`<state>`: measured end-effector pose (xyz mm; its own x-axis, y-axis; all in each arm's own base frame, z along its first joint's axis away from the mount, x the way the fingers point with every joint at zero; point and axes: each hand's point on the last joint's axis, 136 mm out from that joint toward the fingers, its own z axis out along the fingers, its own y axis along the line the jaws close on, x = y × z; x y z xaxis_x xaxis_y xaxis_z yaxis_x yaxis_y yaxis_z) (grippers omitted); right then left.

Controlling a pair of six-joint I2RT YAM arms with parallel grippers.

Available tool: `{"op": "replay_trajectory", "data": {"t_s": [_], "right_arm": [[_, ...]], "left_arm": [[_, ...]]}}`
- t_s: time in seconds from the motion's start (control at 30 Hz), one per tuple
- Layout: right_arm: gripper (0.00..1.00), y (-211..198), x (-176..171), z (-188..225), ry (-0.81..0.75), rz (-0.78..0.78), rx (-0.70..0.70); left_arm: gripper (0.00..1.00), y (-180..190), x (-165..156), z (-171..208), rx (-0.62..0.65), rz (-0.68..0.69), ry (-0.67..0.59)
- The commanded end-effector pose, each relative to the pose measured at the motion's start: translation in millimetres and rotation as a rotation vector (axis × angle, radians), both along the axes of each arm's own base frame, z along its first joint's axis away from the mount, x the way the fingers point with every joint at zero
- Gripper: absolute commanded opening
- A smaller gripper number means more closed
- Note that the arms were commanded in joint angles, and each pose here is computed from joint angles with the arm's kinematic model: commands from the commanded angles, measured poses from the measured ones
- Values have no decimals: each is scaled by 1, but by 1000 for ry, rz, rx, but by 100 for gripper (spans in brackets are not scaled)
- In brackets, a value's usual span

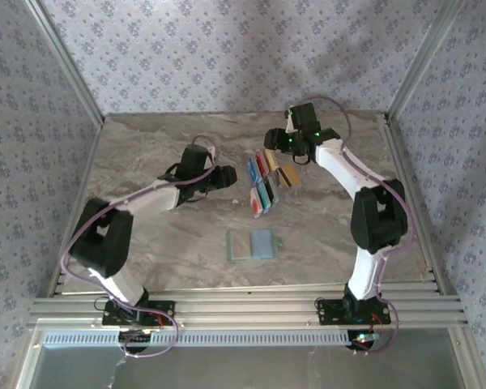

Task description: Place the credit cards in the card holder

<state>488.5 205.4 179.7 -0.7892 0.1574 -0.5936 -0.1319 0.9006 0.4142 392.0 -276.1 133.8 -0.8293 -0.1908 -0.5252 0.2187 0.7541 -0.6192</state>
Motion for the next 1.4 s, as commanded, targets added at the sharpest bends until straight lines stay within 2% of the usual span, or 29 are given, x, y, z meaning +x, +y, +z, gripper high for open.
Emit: {"op": "replay_trajectory", "data": {"t_s": [0.0, 0.2, 0.4, 0.6, 0.93, 1.37], "right_arm": [[65, 6, 9, -3, 41, 75, 47], [62, 12, 20, -20, 90, 122, 129], [57, 18, 14, -27, 124, 147, 165], [53, 22, 2, -33, 149, 166, 211], [47, 21, -15, -30, 149, 170, 203], [47, 22, -34, -14, 113, 180, 198]], "left_arm": [[45, -22, 18, 10, -38, -81, -19], [44, -34, 47, -14, -44, -93, 38], [43, -43, 59, -31, -58, -120, 67], [43, -48, 62, -41, -61, -137, 86], [43, -53, 62, -56, -55, -140, 112], [43, -56, 64, -71, -21, -137, 133]]}}
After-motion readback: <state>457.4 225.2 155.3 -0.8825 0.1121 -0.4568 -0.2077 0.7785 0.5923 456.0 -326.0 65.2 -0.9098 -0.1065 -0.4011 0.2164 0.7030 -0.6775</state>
